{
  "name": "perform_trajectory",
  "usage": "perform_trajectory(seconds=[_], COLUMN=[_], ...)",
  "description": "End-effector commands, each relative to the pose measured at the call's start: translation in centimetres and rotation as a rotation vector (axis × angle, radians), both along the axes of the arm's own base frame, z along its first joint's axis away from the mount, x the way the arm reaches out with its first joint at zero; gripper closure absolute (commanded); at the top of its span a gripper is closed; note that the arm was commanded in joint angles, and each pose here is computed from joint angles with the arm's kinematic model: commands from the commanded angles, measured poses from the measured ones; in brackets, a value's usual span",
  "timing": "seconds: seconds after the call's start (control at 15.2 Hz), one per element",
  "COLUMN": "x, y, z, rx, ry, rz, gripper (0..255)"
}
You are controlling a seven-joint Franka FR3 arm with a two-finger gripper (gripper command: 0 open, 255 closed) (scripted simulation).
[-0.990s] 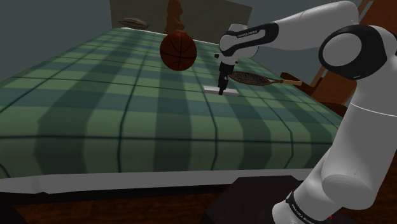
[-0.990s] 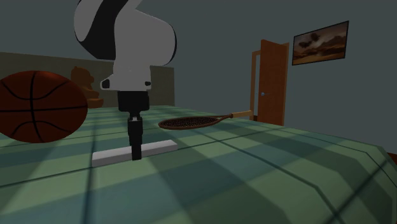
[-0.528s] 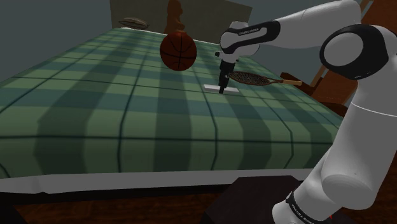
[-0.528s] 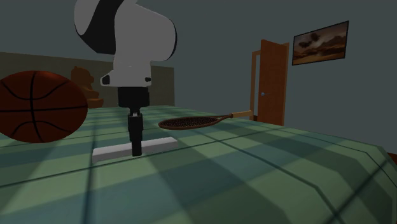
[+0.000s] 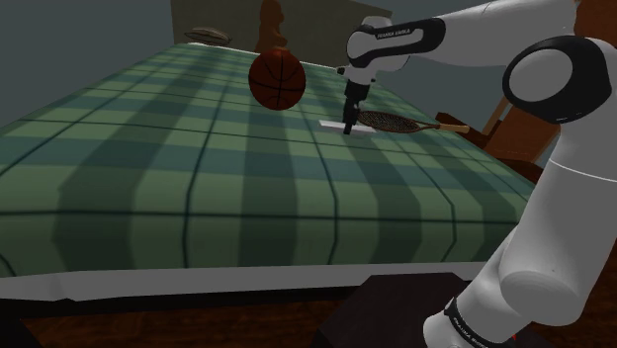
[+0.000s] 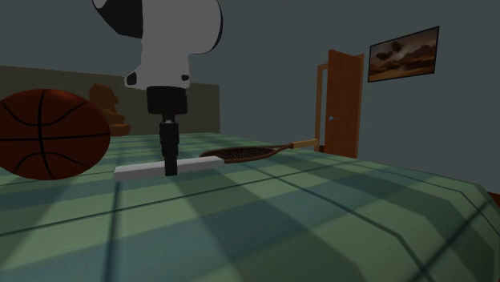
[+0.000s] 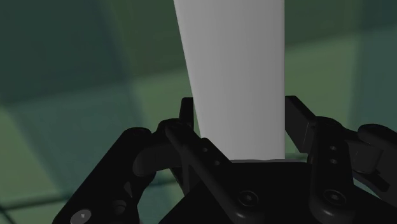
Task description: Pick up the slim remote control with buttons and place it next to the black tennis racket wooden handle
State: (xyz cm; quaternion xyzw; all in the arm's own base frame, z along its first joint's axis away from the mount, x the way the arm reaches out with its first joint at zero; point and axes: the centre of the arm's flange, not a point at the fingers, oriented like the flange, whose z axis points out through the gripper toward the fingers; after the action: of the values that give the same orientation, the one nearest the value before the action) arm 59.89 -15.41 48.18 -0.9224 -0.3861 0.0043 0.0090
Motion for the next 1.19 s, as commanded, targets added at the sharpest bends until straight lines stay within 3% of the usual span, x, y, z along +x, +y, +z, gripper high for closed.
perform_trajectory(seconds=[0.0, 0.73, 1.12], x=[0.0, 0.0, -5.0], y=[0.0, 0.0, -6.1], z=[1.0, 6.4, 6.4], rx=[0.000, 0.000, 0.000], ry=[0.000, 0.000, 0.000], rz=[0.000, 0.000, 0.000], gripper=[255, 255, 255])
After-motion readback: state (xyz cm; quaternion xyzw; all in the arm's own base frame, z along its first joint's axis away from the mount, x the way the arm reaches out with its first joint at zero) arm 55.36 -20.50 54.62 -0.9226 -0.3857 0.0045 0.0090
